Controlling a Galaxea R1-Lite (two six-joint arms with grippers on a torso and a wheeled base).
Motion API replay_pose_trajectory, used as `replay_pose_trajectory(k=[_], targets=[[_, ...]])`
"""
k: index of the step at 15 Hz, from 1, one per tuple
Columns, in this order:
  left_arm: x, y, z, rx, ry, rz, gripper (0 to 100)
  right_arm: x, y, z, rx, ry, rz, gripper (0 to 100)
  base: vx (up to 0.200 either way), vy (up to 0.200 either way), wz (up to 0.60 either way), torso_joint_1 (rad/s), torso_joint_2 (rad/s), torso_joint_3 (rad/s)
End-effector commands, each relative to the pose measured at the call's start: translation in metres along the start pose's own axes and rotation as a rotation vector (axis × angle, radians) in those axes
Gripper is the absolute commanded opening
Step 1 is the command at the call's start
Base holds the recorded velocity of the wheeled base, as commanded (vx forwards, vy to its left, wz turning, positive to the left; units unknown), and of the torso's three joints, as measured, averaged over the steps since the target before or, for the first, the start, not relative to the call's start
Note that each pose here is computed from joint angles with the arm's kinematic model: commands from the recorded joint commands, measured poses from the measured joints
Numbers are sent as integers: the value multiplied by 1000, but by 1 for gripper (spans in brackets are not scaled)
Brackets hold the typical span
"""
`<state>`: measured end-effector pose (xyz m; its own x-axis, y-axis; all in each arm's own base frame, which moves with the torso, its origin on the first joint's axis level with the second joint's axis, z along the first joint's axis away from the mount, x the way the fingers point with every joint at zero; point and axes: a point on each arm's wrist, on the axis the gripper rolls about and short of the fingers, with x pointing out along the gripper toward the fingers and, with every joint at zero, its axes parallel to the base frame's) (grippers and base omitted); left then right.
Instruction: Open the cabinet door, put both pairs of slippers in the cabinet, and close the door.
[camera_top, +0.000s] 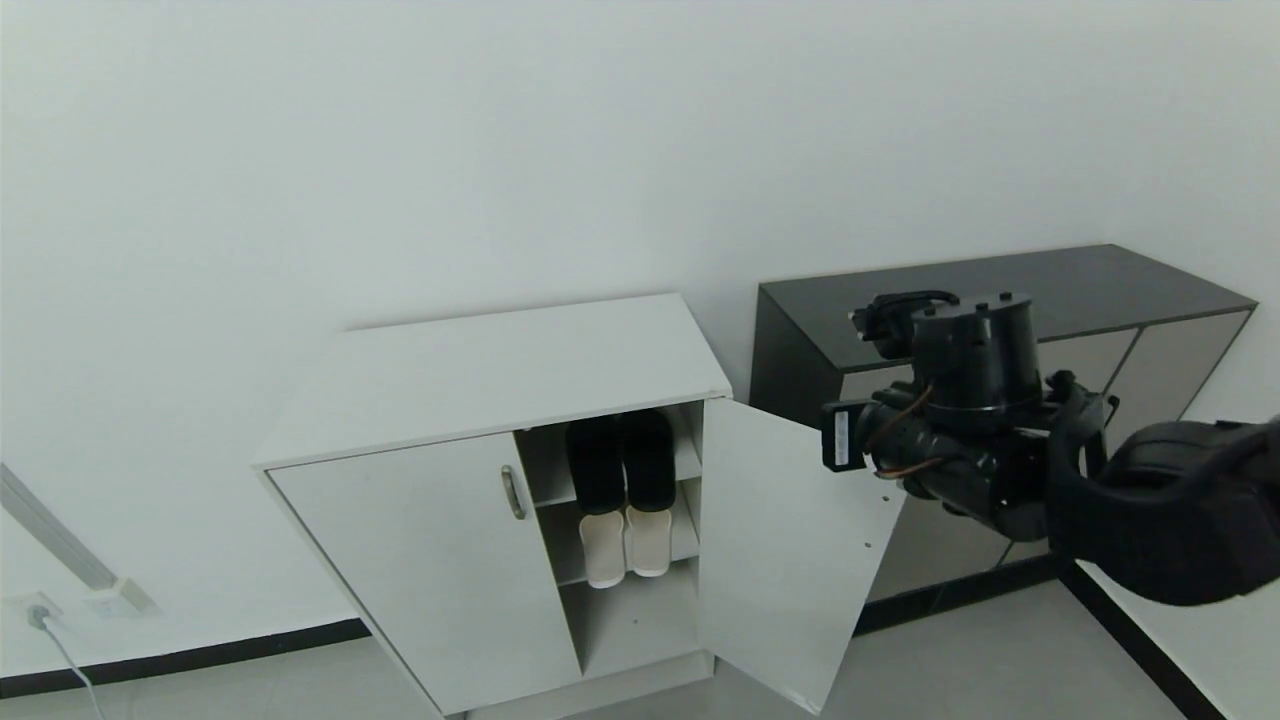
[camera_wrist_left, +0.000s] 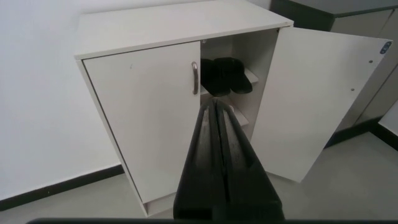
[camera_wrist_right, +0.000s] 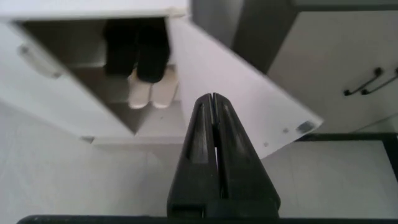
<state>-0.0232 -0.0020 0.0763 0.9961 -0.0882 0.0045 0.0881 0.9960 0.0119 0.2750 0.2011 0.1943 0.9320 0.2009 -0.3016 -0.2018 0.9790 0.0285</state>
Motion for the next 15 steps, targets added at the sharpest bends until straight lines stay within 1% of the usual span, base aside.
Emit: replay_pose_trajectory(k=[1, 4, 5, 6, 11, 15], targets=[[0, 0, 0, -1, 1, 1, 0, 39, -15, 0, 18, 20, -48, 0, 0, 0, 0, 0, 0, 0], [0, 0, 0, -1, 1, 5, 0, 64, -32, -3, 35, 38, -66, 0, 0, 0, 0, 0, 0, 0], [0, 0, 0, -1, 1, 5, 0, 66, -34, -3, 37, 40, -66, 0, 0, 0, 0, 0, 0, 0], [0, 0, 0, -1, 1, 5, 0, 77, -41, -7, 42, 54, -74, 0, 0, 0, 0, 0, 0, 0], [0, 0, 0, -1, 1, 5, 0, 99, -57, -22, 50, 96, -103, 0, 0, 0, 0, 0, 0, 0], [0, 0, 0, -1, 1, 5, 0, 109, -64, -29, 56, 111, -116, 0, 0, 0, 0, 0, 0, 0]])
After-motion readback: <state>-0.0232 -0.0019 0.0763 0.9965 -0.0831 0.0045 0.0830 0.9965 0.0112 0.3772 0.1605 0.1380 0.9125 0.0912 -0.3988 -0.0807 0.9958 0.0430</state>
